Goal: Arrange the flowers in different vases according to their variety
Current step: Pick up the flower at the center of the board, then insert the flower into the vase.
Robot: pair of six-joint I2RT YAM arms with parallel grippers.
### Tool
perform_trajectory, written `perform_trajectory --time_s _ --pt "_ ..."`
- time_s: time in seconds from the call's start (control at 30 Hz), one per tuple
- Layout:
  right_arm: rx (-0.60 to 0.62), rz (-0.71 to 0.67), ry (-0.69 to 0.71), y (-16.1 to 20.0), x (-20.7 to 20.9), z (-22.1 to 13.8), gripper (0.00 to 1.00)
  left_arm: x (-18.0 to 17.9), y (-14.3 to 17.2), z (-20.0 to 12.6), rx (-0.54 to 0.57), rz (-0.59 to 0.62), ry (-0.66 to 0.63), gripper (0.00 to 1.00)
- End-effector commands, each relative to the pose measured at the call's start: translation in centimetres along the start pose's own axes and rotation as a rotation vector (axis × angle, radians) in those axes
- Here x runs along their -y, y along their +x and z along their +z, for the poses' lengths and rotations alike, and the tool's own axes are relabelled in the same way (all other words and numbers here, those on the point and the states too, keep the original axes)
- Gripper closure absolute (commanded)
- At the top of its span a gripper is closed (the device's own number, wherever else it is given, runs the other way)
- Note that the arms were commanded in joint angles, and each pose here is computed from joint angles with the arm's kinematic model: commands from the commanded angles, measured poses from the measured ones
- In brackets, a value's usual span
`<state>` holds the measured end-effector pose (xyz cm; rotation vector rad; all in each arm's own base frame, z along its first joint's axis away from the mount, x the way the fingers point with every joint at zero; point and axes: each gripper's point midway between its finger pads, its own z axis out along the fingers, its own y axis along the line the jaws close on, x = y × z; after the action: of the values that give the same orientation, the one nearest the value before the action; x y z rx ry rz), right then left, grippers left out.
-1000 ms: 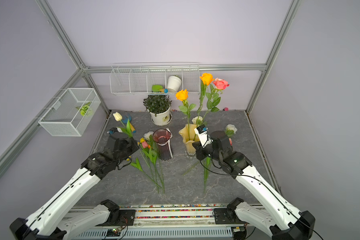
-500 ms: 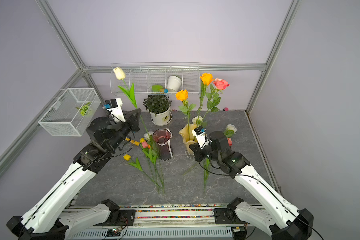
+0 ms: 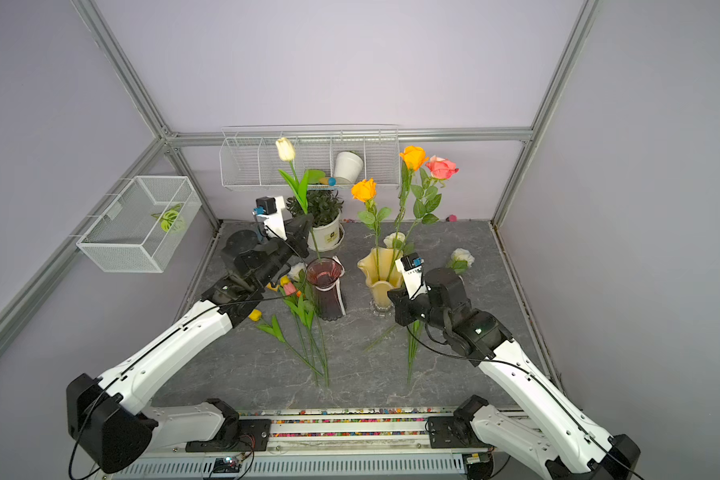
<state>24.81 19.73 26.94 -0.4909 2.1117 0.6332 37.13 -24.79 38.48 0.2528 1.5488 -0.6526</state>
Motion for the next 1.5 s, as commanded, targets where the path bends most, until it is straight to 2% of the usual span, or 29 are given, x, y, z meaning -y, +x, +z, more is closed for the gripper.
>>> perform_trajectory --time_s 0.0,0.17,0.2,0.3,0.37,0.47,0.5,0.57,0.63,0.77,0.8,0.93,1.13,1.3,1.47 --pt "-0.018 0.023 0.062 -0.1 0.7 -0.8 1.00 0.0 1.5 0.7 0.009 -0.026 0.016 1.00" --pt "-0.055 0.083 0.217 -0.4 2.9 -2.0 1.00 -0.2 5.3 0.9 -0.066 -0.079 0.007 1.00" --pt "-0.061 0.097 0.264 -0.5 3.6 -2.3 0.97 0.1 5.9 0.8 -0.081 -0.082 0.009 1.00" --pt "-0.093 0.141 0.377 -0.3 5.5 -3.1 0.73 0.9 8.0 0.2 -0.136 -0.086 0.007 1.00" --pt "-0.099 0.183 0.425 0.0 6.7 -3.4 0.61 0.9 9.2 -0.2 -0.171 -0.116 0.000 1.00" --pt "-0.101 0.292 0.450 0.8 8.8 -3.2 0.51 0.3 10.9 -1.0 -0.212 -0.162 -0.023 1.00" --pt "-0.097 0.340 0.449 1.2 9.5 -3.1 0.49 0.2 11.4 -1.3 -0.224 -0.176 -0.031 0.97" --pt "-0.083 0.424 0.442 1.9 10.9 -2.8 0.47 -0.2 11.9 -1.8 -0.238 -0.190 -0.050 0.82" --pt "-0.082 0.490 0.440 2.8 12.1 -2.4 0.46 -0.5 12.1 -2.3 -0.252 -0.195 -0.070 0.71" --pt "-0.105 0.562 0.463 4.5 14.2 -1.4 0.44 -1.0 12.2 -3.2 -0.270 -0.195 -0.104 0.42" --pt "-0.115 0.575 0.469 5.0 14.8 -1.0 0.43 -1.1 12.3 -3.4 -0.275 -0.197 -0.111 0.39" --pt "-0.152 0.618 0.491 6.5 16.6 0.7 0.44 -0.9 11.9 -3.9 -0.285 -0.211 -0.110 0.32" --pt "-0.259 0.664 0.535 9.2 19.3 4.1 0.56 0.8 10.3 -5.0 -0.286 -0.218 -0.051 0.27" --pt "-0.363 0.683 0.555 11.5 21.4 7.1 0.57 2.6 8.3 -6.0 -0.266 -0.207 0.020 0.24" --pt "-0.415 0.682 0.589 13.2 22.9 8.8 0.55 4.2 6.3 -7.1 -0.241 -0.196 0.093 0.23"
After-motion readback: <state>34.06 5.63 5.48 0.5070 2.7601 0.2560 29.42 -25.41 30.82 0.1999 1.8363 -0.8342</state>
